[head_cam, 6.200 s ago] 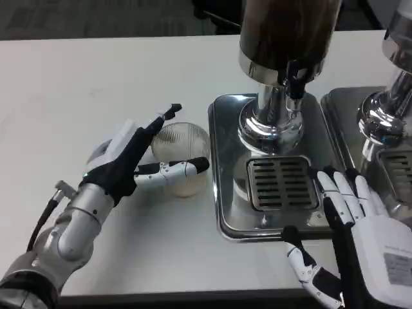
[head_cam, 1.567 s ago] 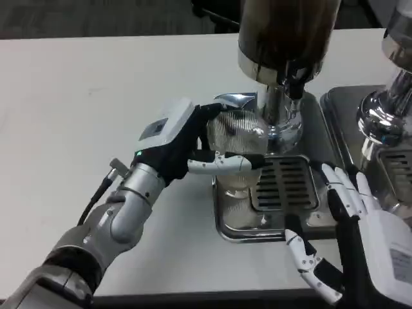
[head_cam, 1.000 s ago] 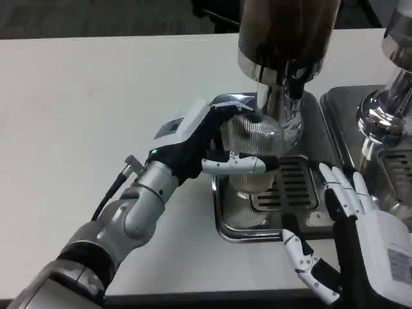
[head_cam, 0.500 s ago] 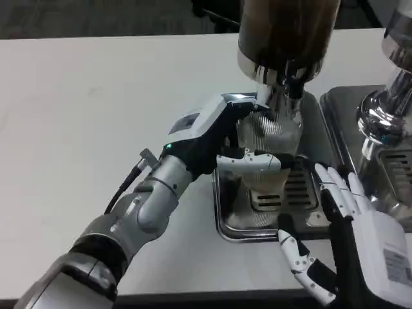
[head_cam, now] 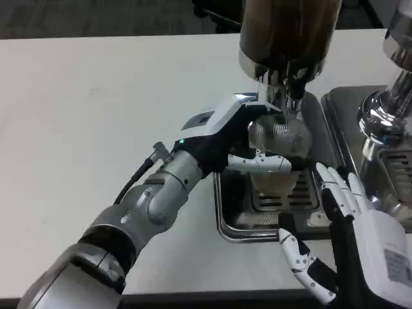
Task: Grasp the cup under the faucet to collect the drink, then remove the cup.
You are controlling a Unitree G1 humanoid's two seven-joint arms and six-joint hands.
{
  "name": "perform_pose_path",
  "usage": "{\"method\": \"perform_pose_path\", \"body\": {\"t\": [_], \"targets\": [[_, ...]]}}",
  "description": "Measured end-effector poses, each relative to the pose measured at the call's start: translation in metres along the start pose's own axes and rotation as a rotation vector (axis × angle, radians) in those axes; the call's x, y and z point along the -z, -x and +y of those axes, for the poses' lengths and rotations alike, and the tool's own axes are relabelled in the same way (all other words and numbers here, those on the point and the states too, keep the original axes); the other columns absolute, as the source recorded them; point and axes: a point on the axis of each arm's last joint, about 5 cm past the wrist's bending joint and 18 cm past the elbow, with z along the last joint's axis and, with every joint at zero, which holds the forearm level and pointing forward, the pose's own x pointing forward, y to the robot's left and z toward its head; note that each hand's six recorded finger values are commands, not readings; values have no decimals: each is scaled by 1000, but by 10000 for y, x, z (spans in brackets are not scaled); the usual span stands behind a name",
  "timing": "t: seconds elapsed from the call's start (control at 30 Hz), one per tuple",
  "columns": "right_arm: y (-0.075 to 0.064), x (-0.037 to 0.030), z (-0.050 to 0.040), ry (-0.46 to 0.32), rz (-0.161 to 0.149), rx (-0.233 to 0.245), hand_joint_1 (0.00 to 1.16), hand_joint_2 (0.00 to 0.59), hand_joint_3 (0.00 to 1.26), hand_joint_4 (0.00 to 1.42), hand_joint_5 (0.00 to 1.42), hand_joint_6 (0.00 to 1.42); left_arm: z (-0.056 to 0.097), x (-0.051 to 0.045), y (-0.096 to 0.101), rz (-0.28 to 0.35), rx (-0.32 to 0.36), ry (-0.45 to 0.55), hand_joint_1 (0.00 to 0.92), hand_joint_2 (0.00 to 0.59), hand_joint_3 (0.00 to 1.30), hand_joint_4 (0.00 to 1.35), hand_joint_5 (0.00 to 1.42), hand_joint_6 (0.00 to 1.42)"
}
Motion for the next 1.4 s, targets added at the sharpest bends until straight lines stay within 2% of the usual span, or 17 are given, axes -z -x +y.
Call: {"method": "perform_pose_path", "body": {"t": [0.2, 0.33, 0.47, 0.6, 0.87, 1.13, 1.2, 1.3, 1.4], "targets": [[3, -10, 6, -8, 6, 4, 408, 454, 137, 109, 48, 140, -11, -24, -17, -9, 43, -4, 286, 43, 255, 261, 529, 688], [21, -15, 7, -13, 15, 3, 413, 460, 145, 109, 50, 154, -12, -30, -21, -11, 64, -4, 233, 21, 163, 128, 389, 489], [32, -15, 9, -14, 20, 2, 414, 461, 146, 109, 50, 158, -12, -26, -18, -11, 71, -12, 172, 10, 118, 22, 260, 357], [28, -17, 10, -15, 20, 3, 421, 457, 146, 109, 50, 172, -5, -11, -8, -11, 67, -32, 144, 4, 87, 0, 213, 275], [-13, -22, 7, -22, 6, 11, 430, 453, 147, 109, 50, 175, 52, 36, 20, -12, 47, -57, 132, 4, 77, 0, 201, 264], [-17, -5, 8, -23, 7, 5, 436, 452, 147, 109, 50, 178, 173, 64, 60, -76, -15, -46, 134, 12, 82, 0, 200, 276], [-19, 6, 8, -29, 11, 3, 437, 452, 147, 109, 50, 178, 200, 98, 107, -88, -43, -23, 135, 12, 89, 5, 210, 280], [-32, 26, 6, -25, 10, 2, 438, 452, 147, 109, 50, 179, 210, 155, 185, -94, -50, -11, 135, 17, 102, 18, 226, 305], [-58, 56, 3, -23, 11, 2, 438, 453, 147, 109, 50, 180, 272, 240, 331, -126, -70, 17, 137, 21, 109, 37, 227, 312]]}}
